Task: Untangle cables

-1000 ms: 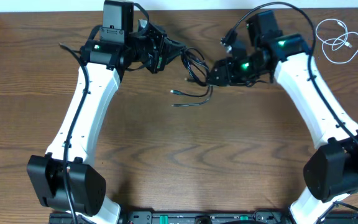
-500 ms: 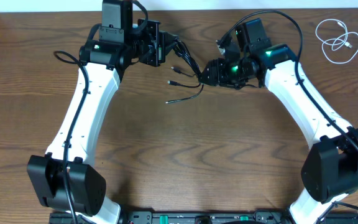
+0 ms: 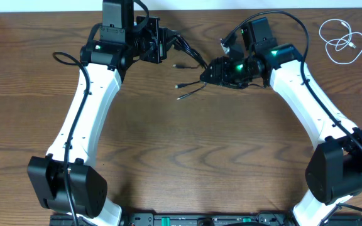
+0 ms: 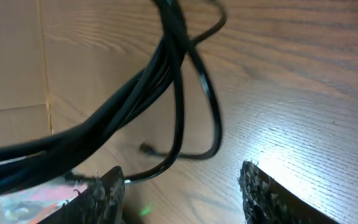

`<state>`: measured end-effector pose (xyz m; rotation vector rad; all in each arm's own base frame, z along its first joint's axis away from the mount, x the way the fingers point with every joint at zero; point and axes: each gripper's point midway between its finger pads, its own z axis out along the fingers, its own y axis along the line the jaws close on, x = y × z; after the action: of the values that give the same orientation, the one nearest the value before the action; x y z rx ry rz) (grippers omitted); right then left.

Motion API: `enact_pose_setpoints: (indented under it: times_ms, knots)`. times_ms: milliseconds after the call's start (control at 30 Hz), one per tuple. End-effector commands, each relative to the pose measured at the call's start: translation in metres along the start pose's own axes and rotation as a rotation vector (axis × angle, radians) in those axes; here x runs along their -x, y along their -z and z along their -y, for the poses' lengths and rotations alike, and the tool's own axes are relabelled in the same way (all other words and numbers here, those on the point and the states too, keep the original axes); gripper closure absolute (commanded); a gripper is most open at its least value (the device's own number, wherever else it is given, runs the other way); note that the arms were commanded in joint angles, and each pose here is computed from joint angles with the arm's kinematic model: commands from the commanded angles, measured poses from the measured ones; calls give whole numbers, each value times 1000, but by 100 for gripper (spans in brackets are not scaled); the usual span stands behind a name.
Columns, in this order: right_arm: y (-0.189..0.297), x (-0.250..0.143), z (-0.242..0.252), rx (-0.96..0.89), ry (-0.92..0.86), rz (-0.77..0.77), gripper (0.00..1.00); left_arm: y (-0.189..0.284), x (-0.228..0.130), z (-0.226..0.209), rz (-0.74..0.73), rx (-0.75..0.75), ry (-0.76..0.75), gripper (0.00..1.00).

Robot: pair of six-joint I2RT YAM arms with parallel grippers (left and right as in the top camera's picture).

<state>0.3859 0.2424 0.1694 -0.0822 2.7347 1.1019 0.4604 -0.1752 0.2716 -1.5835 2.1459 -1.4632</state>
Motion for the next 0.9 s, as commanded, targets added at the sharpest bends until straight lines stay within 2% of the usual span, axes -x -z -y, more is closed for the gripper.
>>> enact_pose_setpoints:
  times_ms: [0, 167, 433, 633, 867]
  knots:
    - [6, -4, -17, 62, 4, -5, 44, 2, 4, 5, 17, -14, 6, 93]
    - [6, 15, -25, 80, -11, 71, 43, 1, 3, 4, 15, -13, 6, 93]
    - [-13, 23, -6, -102, -55, 152, 49, 1, 3, 4, 16, -13, 6, 93]
    - [-7, 37, 19, -243, -62, 243, 50, 1, 3, 4, 16, -13, 6, 93]
    - [-18, 39, 34, -276, -109, 260, 50, 1, 3, 4, 16, -14, 6, 93]
